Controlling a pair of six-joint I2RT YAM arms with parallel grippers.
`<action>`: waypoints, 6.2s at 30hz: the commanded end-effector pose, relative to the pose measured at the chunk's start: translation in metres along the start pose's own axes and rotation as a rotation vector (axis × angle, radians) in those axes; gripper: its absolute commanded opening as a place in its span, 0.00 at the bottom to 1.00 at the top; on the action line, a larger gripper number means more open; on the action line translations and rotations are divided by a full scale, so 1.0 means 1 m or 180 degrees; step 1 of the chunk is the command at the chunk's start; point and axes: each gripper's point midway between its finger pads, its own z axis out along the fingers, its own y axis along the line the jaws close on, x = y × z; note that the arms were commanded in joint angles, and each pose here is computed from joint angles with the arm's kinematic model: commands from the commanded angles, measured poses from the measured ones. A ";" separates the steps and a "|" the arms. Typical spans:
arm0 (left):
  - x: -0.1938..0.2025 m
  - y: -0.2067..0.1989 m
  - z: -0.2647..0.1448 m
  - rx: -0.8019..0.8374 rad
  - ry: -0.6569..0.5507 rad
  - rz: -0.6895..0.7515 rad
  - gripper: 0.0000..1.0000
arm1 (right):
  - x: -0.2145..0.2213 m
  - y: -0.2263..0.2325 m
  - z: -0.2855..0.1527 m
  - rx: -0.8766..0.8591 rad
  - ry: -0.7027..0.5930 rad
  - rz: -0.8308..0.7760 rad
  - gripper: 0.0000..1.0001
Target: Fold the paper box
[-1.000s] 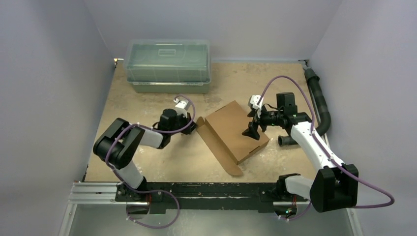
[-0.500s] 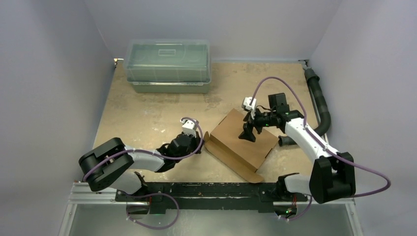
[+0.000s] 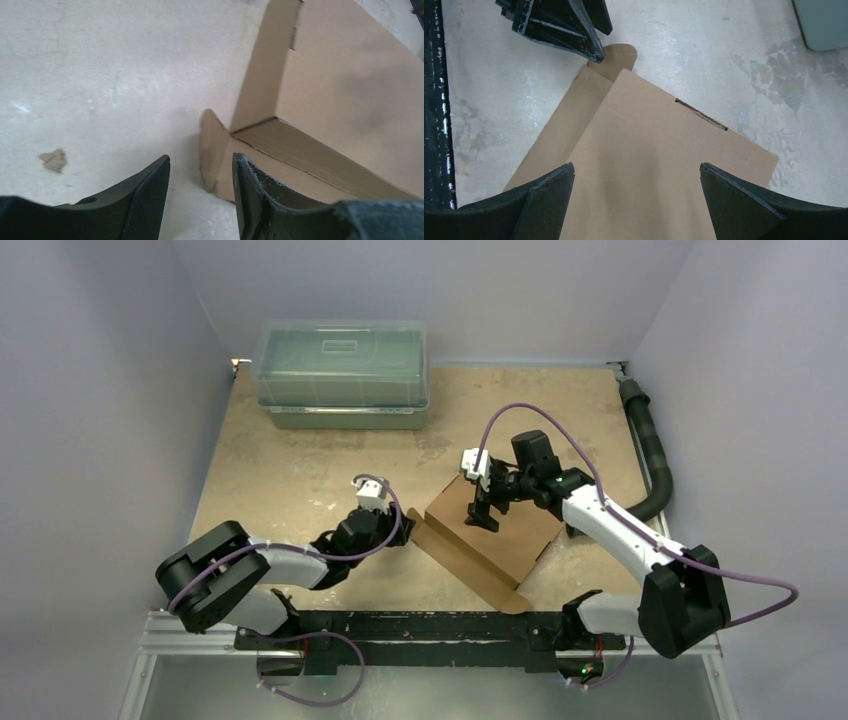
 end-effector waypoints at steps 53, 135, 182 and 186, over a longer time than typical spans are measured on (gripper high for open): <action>-0.005 -0.019 -0.005 0.0437 -0.0407 0.0769 0.00 | -0.025 -0.011 0.013 0.0165 -0.0335 0.0436 0.99; -0.014 -0.020 -0.027 0.0503 -0.0939 0.1271 0.35 | 0.083 -0.102 0.020 0.1576 0.0398 0.1958 0.93; 0.006 0.002 -0.008 0.1154 -0.0354 0.0001 0.06 | 0.085 -0.098 0.025 0.1460 0.0437 0.1982 0.95; 0.004 -0.003 -0.009 0.1095 -0.0427 0.0264 0.00 | 0.086 -0.098 0.025 0.1458 0.0441 0.1984 0.96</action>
